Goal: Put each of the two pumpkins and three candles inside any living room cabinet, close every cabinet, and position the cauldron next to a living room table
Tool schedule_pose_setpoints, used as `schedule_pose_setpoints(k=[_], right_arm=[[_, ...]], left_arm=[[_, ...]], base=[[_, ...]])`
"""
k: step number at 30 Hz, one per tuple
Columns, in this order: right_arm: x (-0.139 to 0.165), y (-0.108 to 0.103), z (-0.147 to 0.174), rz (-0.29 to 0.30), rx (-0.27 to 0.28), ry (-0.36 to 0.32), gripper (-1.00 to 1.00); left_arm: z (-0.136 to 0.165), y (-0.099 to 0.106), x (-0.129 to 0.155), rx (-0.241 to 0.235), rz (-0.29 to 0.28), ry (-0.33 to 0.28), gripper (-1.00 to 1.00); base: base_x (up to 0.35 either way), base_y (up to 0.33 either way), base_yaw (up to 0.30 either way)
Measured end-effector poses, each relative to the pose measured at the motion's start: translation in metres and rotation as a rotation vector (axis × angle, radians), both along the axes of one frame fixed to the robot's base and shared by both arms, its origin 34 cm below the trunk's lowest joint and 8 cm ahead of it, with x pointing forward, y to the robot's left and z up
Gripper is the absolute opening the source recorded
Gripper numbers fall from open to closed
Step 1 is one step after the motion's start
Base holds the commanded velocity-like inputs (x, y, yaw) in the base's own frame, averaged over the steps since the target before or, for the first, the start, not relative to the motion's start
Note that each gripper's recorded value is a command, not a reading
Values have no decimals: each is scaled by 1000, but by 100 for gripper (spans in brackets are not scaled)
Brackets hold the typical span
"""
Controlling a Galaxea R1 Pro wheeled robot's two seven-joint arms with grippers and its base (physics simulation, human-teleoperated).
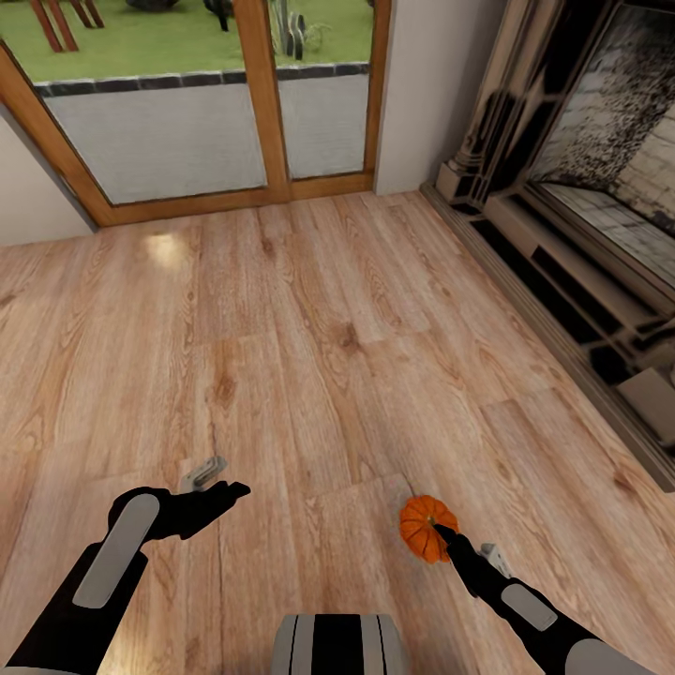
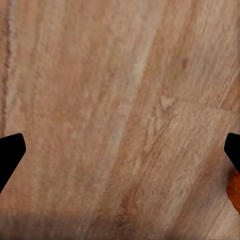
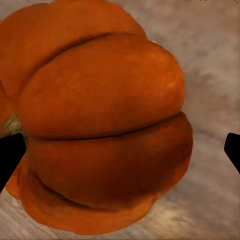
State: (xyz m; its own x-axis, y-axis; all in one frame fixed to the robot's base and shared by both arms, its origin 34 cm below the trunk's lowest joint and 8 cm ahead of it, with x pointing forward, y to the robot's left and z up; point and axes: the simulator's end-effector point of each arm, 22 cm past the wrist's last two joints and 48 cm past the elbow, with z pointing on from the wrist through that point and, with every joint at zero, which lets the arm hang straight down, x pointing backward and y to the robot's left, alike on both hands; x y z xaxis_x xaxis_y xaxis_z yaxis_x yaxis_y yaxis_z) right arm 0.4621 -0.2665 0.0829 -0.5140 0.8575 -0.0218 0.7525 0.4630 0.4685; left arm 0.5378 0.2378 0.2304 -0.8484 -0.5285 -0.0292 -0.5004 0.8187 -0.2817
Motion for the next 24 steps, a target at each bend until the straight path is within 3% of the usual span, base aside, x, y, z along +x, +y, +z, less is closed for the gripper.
schedule_pose_setpoints(k=[24], right_arm=[[-1,0,0,4,-2,1,100]], left_arm=[[0,1,0,0,3,-1,100]], base=[[1,0,0]])
